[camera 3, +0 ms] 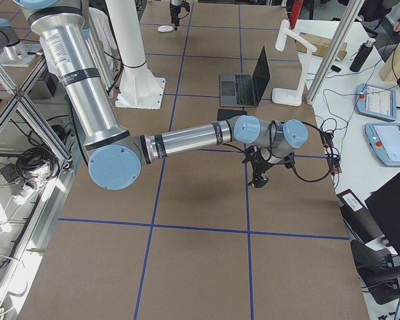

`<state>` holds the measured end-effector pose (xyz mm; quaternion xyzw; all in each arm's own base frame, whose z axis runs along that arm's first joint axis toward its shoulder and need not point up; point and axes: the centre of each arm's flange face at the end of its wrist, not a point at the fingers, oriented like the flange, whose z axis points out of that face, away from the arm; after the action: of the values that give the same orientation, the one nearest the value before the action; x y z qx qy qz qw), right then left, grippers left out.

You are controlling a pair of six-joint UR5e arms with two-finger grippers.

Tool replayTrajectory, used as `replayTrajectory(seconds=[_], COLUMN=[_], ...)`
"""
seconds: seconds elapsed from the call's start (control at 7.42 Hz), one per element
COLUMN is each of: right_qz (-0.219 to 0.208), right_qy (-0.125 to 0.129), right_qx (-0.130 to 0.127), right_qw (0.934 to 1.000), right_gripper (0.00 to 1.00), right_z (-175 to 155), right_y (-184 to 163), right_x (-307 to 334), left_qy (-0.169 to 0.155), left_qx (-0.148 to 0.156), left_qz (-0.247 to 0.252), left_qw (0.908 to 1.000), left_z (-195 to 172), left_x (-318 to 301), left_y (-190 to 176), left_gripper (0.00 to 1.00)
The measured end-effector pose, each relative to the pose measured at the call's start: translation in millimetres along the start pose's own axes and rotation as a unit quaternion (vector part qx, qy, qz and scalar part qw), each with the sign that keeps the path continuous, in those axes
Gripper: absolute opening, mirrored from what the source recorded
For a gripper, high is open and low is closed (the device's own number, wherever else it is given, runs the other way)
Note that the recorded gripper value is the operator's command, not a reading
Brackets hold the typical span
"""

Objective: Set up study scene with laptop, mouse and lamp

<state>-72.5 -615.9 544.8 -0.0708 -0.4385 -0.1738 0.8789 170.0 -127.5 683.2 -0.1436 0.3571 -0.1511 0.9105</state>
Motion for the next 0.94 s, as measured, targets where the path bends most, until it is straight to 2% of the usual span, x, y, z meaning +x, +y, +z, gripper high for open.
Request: replayTrajectory(seconds=[0.27, 0.67, 0.94], right_qz=[-0.003, -0.006, -0.006], right_qy=[-0.001, -0.005, -0.007], right_qx=[-0.001, 0.001, 0.001], right_qw=[1.0, 1.0, 1.0], right_gripper=[0.99, 0.99, 0.99], right_z=[2, 2, 3], right_y=[-1, -1, -1], right_x=[-4, -8, -9], left_qy=[-0.006, -0.009, 0.0], left_qx=[-0.006, -0.011, -0.008], left_qz=[0.006, 0.017, 0.016], left_qw=[0.9999, 0.9998, 0.9998], left_z=[6, -19, -11], left_x=[-3, -30, -21], left_y=[15, 11, 17], left_gripper=[0.99, 0.99, 0.99])
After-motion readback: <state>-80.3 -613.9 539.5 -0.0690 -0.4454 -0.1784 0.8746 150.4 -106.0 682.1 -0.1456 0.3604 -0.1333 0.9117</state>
